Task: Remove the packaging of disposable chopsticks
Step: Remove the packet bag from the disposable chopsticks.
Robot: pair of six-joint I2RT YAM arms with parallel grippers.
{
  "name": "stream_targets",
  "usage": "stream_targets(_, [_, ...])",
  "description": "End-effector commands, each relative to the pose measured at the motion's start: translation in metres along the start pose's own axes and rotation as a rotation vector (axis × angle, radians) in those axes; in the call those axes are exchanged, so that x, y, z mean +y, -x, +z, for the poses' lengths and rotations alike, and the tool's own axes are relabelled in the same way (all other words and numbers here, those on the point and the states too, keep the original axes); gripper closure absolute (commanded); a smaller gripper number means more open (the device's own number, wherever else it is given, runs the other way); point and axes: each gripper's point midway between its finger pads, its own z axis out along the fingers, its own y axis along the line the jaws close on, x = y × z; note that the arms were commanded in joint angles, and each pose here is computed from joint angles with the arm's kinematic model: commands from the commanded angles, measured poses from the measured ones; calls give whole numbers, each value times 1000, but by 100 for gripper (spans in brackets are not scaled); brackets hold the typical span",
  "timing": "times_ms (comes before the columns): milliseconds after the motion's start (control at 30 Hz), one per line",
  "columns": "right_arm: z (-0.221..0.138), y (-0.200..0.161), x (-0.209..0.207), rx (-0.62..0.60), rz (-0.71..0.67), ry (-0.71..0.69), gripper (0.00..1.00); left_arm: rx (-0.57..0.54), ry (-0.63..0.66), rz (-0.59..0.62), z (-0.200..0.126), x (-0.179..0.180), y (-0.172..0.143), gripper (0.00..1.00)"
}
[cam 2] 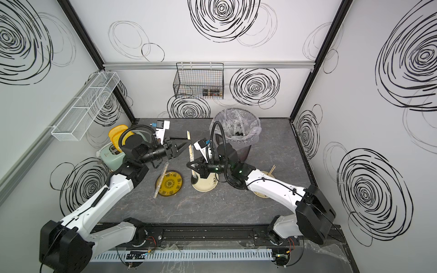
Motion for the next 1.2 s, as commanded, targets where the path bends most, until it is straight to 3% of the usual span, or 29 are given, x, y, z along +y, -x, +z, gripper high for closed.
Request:
stream_targets(0, [-3, 10, 10, -35, -38, 29, 100, -22, -47, 70, 2, -13, 20, 50])
stream_targets(233, [-1, 10, 8, -34, -43, 28, 100, -6, -61, 62, 8, -4, 17, 77])
stream_targets(367, [2, 9, 4, -25, -45, 23, 100, -10, -49, 81, 6, 3, 15, 100])
stream_targets(500, [9, 4, 0, -2, -36, 24, 100, -81, -46, 100, -5, 8, 23, 100])
stream_targets(533, [11, 1, -2, 7, -29, 22, 98, -98, -48, 99, -8, 9, 25, 100])
stream_targets(667, [18, -11, -13, 48, -1, 7, 66, -154, -43, 67, -21, 21, 31, 100])
stream_targets(733, [20, -20, -17, 68, 17, 2, 62, -176, -43, 55, -27, 26, 33, 100])
stream_targets(767, [21, -24, -19, 78, 28, 0, 62, -186, -43, 48, -30, 28, 34, 100])
stream_targets(1100, [26, -55, -33, 142, 104, -15, 99, -225, -43, 0, -45, 43, 32, 100])
stream_targets(1167, [27, -60, -35, 157, 114, -27, 100, -231, -45, -2, -47, 44, 33, 100])
